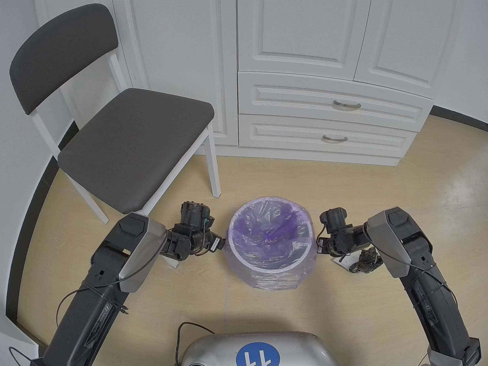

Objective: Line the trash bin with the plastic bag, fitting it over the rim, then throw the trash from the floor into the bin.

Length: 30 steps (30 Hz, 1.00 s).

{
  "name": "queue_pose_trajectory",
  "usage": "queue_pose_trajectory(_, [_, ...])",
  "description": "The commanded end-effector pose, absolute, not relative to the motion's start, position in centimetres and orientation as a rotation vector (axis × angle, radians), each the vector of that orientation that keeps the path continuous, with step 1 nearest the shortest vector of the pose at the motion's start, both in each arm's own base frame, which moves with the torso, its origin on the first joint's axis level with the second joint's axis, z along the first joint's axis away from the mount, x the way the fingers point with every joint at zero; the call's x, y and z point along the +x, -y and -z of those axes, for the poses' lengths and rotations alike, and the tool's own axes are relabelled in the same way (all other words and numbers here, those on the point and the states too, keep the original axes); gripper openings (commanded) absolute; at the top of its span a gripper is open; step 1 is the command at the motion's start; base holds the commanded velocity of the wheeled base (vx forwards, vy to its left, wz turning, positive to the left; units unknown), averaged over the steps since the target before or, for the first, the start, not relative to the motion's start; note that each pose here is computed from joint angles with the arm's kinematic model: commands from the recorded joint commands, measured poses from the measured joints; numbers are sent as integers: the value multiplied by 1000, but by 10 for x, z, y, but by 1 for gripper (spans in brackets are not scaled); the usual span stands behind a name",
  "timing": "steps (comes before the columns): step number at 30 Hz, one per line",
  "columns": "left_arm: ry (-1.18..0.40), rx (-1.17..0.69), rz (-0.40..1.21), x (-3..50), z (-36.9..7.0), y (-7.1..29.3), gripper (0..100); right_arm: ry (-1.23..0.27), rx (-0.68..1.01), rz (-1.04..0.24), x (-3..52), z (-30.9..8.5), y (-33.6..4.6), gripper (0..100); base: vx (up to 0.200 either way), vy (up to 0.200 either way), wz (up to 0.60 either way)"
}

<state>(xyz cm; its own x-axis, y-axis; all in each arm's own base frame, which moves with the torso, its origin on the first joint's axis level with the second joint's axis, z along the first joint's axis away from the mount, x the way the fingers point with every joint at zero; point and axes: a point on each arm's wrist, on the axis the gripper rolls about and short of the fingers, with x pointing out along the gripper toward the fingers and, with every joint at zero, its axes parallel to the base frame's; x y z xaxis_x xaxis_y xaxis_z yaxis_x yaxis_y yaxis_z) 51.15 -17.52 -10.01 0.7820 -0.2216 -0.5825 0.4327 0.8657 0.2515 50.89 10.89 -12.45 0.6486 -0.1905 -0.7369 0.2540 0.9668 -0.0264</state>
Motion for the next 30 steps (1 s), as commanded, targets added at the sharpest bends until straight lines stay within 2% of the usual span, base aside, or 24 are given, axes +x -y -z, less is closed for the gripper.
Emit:
queue_pose_trajectory(1, [-590,392,365,509,118,175,100,-834,79,252,508,125,-109,100,0,0,0])
queue_pose_trajectory(10, [-516,368,346,513,115,174,100,-846,80,244,508,126,-109,100,0,0,0])
queue_pose_trajectory(15, [-424,344,327,518,102,177,100,-819,85,260,510,122,-109,100,0,0,0])
queue_pose_trajectory(17, [-378,338,307,522,79,177,100,-753,121,296,515,92,-109,100,0,0,0])
queue_pose_trajectory(20, [-392,342,296,514,54,172,100,-695,165,298,519,50,-105,100,0,0,0])
queue_pose_trajectory(25, [-426,340,311,486,18,167,100,-699,174,288,506,10,-87,100,0,0,0])
queue_pose_trajectory(30, [-443,343,303,468,17,161,100,-695,152,300,493,-17,-66,100,0,0,0])
